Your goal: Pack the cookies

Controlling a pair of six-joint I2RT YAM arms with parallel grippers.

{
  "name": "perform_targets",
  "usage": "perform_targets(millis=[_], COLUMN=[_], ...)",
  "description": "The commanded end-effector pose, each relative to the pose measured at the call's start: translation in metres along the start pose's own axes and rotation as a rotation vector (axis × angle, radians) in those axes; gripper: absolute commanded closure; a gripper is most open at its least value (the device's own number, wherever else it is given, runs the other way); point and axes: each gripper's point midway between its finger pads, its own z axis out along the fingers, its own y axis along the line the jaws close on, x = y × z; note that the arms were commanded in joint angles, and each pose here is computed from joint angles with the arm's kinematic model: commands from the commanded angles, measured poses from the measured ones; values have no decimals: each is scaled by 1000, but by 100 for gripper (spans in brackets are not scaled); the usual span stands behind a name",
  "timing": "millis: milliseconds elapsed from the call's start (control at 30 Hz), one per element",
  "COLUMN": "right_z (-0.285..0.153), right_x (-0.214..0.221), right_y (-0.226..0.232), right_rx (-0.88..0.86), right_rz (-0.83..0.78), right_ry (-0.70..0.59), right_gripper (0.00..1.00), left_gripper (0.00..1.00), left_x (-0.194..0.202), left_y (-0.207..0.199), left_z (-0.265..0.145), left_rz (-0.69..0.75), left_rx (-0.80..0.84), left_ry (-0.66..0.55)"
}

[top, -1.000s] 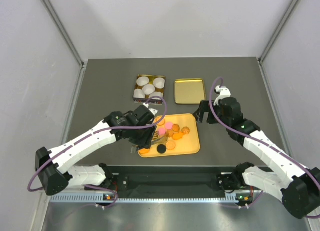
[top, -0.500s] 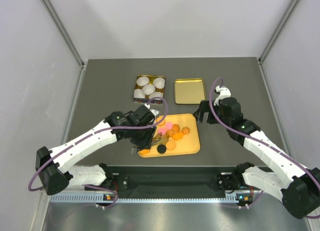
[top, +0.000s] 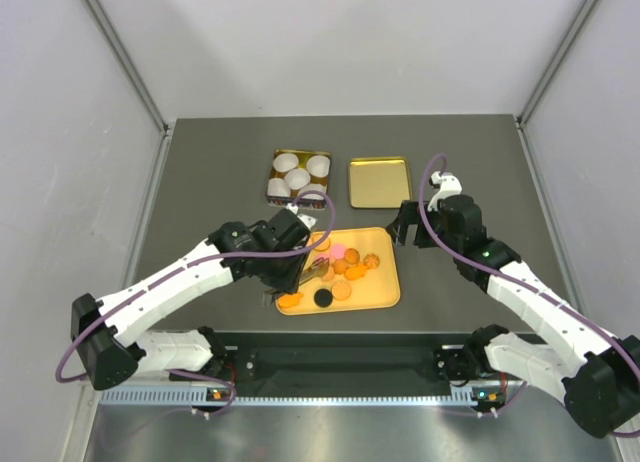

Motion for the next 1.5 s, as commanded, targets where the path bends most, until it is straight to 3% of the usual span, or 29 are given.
perform_targets(millis=[0,133,333,1467], right_z=[-1,-2,-1,-3], right_x=[-11,-12,-11,-12], right_y=[0,0,0,0], right_rx=[-4,-5,-4,-5], right_rz=[-6,-7,-6,-7], right_ry=[-48,-51,-48,-56], right_gripper=[0,0,0,0], left_gripper=[66,64,51,51], left_x=[-12,-9,-4,-3], left_y=[-2,-1,0,-9], left_z=[-15,-13,-6,-1], left_rz=[17,25,36,80], left_rx=[6,8,1,5], left_ry=[-51,-40,-8,19])
